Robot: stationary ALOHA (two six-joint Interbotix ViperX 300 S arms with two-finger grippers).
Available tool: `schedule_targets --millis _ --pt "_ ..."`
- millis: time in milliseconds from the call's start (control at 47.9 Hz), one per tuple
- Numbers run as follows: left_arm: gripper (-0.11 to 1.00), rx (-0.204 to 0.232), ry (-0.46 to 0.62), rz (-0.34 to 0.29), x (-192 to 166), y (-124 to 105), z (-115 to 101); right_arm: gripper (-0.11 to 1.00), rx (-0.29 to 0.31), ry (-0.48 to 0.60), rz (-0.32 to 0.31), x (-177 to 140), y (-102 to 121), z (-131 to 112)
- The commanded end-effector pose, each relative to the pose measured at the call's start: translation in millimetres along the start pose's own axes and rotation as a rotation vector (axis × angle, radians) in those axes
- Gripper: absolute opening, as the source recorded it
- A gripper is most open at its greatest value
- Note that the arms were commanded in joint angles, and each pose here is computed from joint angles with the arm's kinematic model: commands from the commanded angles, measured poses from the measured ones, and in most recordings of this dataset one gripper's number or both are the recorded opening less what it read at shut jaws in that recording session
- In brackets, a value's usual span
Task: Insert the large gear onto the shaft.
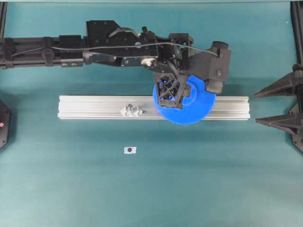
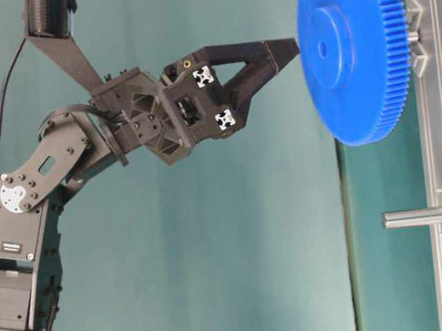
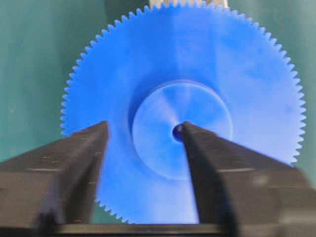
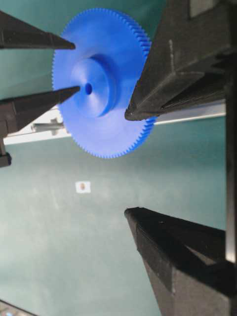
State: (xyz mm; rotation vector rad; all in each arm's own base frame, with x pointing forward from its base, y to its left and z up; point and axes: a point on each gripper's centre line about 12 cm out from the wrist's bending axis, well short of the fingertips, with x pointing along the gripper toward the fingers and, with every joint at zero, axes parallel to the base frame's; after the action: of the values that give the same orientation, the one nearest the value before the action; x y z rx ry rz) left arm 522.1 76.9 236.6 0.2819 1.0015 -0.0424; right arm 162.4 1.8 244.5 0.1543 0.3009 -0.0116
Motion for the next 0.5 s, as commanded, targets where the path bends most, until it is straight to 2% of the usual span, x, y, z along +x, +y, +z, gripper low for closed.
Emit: schedule_targets --millis 0,125,209,272,481 --pt "0.40 0.006 -0.034 0.013 -16.2 0.3 7.6 0.77 0.009 -0.026 0.005 -0.4 1.6 8.8" --pt "0.17 0.007 -0.013 0.005 -5.1 -1.8 3.0 0.77 0.009 -0.024 0.005 -0.4 1.6 8.6" --pt "0.05 0.005 0.000 -0.003 3.8 -3.3 0.4 0.77 0.009 -0.026 0.005 -0.5 1.7 9.2" --pt "0.02 0.007 0.016 -0.006 11.4 -4.3 -2.6 0.77 0.010 -0.027 0.006 -0.6 1.8 9.8" --pt "0.01 0.002 0.036 -0.014 22.5 -4.1 -7.4 0.77 0.010 -0.027 0.006 -0.5 1.9 10.3"
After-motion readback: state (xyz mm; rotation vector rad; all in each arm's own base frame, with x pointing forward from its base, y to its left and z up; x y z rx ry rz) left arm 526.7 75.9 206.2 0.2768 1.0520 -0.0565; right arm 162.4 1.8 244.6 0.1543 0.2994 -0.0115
